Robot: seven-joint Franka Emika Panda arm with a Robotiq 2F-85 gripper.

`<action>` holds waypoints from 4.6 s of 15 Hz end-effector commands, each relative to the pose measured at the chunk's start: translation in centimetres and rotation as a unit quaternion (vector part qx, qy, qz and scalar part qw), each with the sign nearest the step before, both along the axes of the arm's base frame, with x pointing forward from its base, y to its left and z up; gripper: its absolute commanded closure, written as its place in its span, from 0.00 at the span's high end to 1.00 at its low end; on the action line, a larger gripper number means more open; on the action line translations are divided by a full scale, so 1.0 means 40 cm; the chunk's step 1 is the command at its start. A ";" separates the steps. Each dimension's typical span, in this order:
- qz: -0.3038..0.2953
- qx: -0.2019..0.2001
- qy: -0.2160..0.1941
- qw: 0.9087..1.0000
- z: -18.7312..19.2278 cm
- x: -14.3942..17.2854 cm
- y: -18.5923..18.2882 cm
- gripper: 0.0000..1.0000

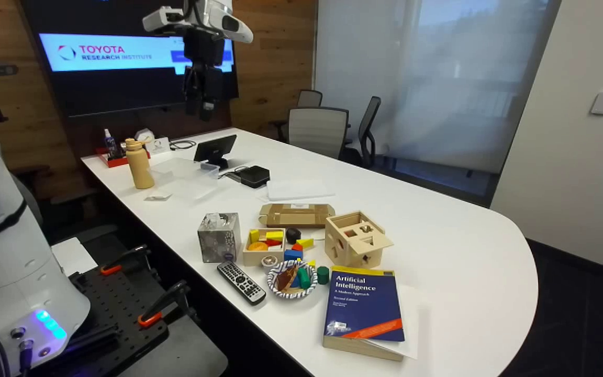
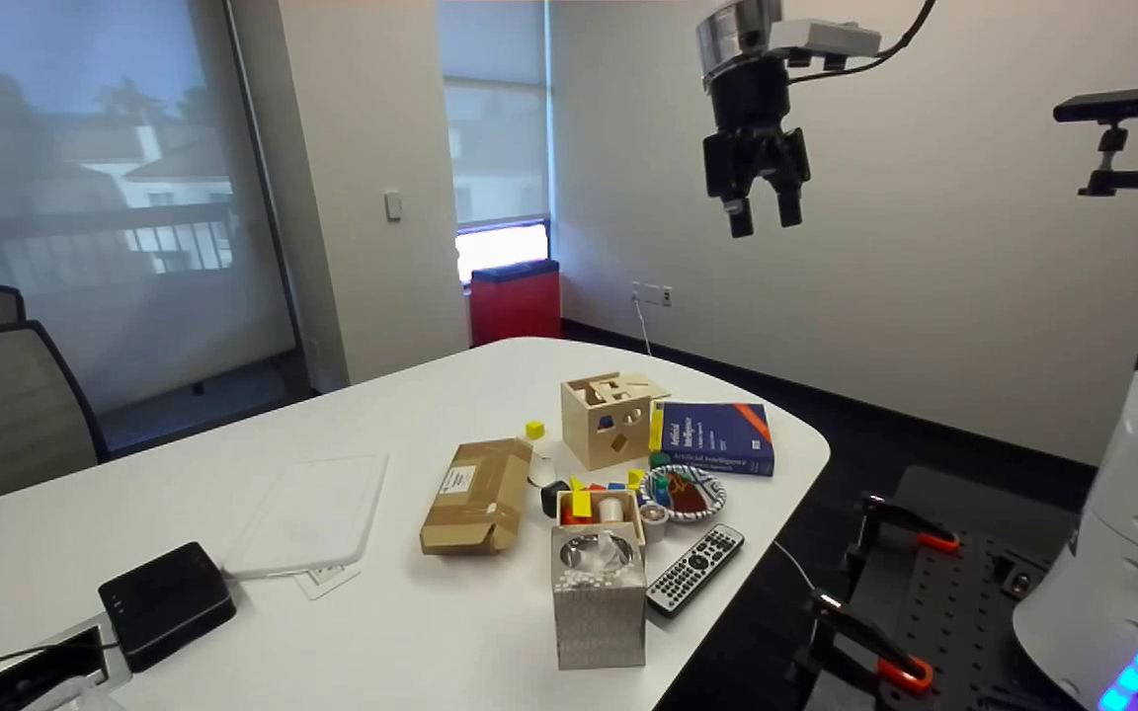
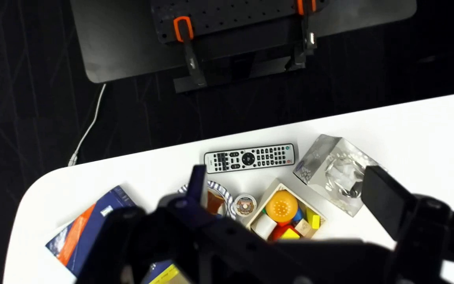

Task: Put the tissue box on top of the brown box

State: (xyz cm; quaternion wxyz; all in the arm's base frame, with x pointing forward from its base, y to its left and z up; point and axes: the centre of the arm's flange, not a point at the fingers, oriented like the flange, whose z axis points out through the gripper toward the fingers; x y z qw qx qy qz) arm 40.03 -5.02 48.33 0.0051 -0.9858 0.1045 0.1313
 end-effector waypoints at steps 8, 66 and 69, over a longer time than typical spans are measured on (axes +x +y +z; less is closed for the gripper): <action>-0.113 -0.007 -0.102 0.988 -0.402 0.128 0.347 1.00; -0.153 -0.033 -0.185 0.970 -0.835 0.198 0.251 0.02; -0.121 -0.053 -0.185 0.974 -0.712 0.234 0.225 0.02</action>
